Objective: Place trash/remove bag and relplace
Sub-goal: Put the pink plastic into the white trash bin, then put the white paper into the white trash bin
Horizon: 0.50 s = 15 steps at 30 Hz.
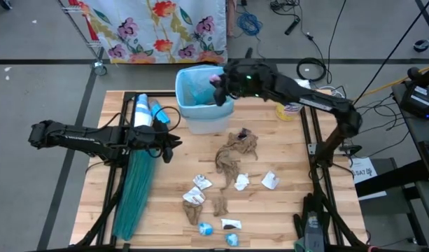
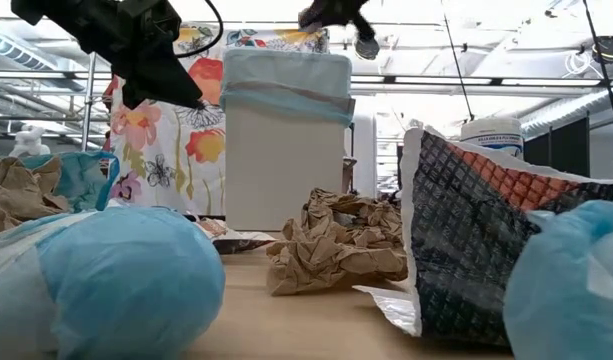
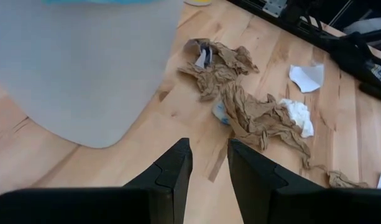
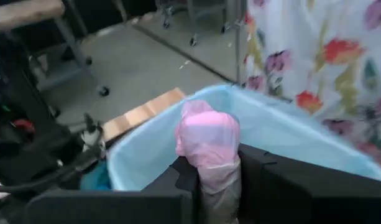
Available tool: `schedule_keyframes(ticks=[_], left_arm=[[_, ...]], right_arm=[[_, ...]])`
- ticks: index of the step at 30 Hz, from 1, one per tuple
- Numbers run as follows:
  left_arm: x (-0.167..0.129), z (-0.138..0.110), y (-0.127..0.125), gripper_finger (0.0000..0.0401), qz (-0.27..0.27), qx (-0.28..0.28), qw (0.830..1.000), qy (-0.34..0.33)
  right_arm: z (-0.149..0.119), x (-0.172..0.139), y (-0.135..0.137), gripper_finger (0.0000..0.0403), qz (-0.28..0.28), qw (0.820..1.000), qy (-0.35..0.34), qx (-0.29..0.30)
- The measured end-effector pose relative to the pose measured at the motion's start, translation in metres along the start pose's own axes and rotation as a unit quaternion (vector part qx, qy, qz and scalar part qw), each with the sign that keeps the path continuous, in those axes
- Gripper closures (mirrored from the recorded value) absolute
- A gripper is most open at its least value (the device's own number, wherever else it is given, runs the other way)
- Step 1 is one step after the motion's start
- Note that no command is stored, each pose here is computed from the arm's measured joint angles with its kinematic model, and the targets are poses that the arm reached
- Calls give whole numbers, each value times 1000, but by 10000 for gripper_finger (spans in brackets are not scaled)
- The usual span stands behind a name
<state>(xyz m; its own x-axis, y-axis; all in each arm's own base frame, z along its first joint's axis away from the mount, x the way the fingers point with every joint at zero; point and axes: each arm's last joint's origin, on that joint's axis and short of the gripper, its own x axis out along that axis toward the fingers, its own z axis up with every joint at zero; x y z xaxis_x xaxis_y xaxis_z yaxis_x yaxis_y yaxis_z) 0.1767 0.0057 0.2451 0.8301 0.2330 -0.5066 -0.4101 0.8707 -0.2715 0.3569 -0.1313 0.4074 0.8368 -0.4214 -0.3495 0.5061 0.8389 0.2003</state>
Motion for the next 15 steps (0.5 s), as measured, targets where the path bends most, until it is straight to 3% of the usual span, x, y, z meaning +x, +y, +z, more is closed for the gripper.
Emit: schedule_keyframes(ticks=[7,15], left_arm=[[0,0,0,293,0,0,1000,0],[0,0,0,293,2,0,1000,-1]], right_arm=[[-23,35,-21,268,-9,997,76,-2],[-14,16,-22,206,-9,997,70,-23]])
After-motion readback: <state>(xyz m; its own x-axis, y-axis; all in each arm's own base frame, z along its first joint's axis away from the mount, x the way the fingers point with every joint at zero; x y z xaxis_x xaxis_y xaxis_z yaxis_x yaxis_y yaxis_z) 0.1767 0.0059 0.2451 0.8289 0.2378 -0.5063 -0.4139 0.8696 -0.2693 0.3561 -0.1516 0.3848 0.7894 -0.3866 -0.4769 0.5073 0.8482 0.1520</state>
